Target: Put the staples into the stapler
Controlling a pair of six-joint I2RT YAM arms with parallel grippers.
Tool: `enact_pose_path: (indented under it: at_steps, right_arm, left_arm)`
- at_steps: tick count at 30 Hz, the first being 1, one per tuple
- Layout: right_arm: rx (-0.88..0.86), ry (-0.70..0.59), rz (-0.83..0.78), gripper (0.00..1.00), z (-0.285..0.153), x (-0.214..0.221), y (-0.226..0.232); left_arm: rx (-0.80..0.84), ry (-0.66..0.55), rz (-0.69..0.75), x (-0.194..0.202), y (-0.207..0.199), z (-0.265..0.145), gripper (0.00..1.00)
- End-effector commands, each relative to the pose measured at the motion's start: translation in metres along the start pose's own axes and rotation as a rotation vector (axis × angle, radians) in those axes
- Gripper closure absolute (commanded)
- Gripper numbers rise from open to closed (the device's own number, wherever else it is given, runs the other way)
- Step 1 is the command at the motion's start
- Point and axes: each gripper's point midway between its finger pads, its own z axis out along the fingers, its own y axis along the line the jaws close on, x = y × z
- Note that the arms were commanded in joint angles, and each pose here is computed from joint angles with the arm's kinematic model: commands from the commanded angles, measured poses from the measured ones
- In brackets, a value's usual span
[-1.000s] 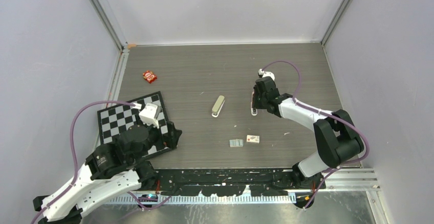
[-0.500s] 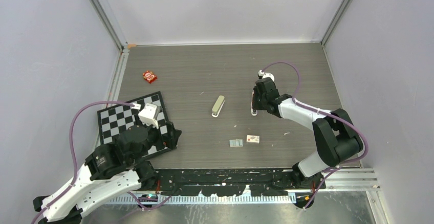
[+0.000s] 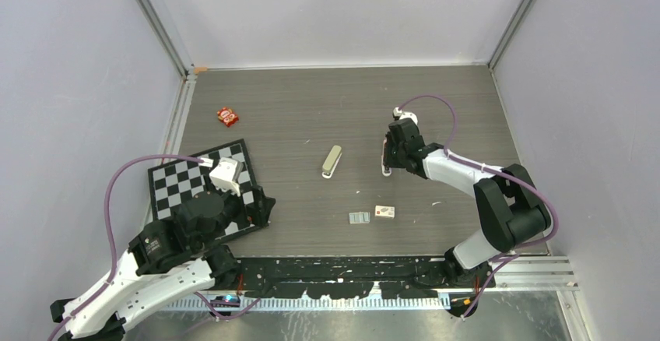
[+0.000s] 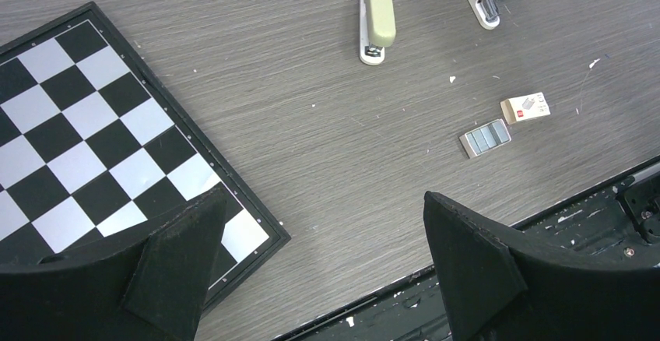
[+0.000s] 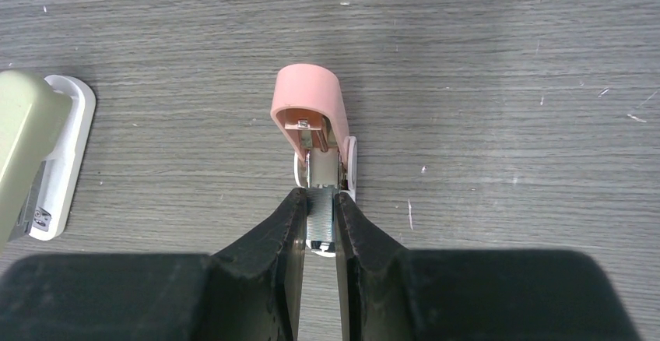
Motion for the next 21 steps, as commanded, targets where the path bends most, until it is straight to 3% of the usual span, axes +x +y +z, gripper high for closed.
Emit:
enact_pose_path:
  at_steps: [1, 21]
  right_arm:
    - [-0.015, -0.020, 0.020, 0.76, 0.0035, -0.0051, 0.0035]
    - [-0.018, -0.019, 0.024, 0.76, -0.0010, -0.0063, 0.0029]
  left_arm:
    - [-0.017, -0.020, 0.008, -0.0036, 0.0036, -0.0001, 0.00]
    - [-0.016, -0.028, 0.005, -0.0045, 0.0044, -0.0011, 0.00]
